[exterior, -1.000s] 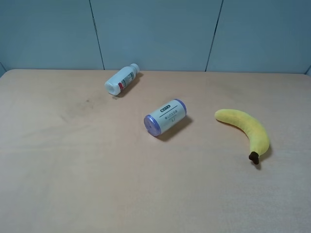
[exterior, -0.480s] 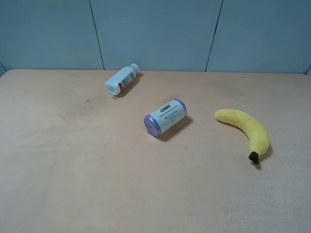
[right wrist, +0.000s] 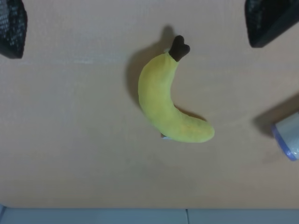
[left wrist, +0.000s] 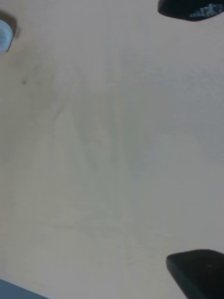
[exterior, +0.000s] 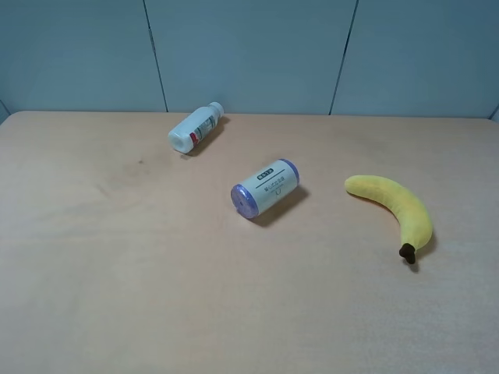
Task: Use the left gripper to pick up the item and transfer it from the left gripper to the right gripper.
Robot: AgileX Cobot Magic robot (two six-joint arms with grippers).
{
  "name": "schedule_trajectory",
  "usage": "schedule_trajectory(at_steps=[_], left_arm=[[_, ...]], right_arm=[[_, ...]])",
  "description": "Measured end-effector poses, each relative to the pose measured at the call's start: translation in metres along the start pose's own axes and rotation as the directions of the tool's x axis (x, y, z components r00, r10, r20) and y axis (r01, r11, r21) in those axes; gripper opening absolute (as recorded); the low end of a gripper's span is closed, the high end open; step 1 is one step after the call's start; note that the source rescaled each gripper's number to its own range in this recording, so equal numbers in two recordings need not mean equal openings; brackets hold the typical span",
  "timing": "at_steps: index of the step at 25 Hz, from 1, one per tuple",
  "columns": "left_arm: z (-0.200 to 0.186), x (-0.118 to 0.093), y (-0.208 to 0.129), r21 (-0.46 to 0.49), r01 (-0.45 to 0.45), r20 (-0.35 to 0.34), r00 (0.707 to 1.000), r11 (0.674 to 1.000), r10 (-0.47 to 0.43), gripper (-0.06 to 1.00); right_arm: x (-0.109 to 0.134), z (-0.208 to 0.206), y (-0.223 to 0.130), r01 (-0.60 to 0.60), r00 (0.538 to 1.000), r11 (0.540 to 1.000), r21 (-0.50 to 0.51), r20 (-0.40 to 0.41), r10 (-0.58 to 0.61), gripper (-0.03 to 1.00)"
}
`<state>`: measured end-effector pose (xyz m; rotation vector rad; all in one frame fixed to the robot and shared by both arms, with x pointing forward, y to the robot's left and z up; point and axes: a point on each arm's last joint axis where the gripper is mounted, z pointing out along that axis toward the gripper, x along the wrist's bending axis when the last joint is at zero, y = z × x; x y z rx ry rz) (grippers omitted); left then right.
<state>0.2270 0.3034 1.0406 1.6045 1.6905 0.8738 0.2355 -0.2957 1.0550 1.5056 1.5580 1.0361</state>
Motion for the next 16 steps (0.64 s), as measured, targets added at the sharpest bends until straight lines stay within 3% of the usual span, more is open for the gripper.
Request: schedule_trajectory(at_steps=[16], left_arm=[[0.0,0.0,0.0,0.0,0.0,0.0,1.0,1.0,0.0,0.98]], right_arm=[[0.0,0.0,0.0,0.0,1.0,1.0,0.0,0.0,0.0,1.0]])
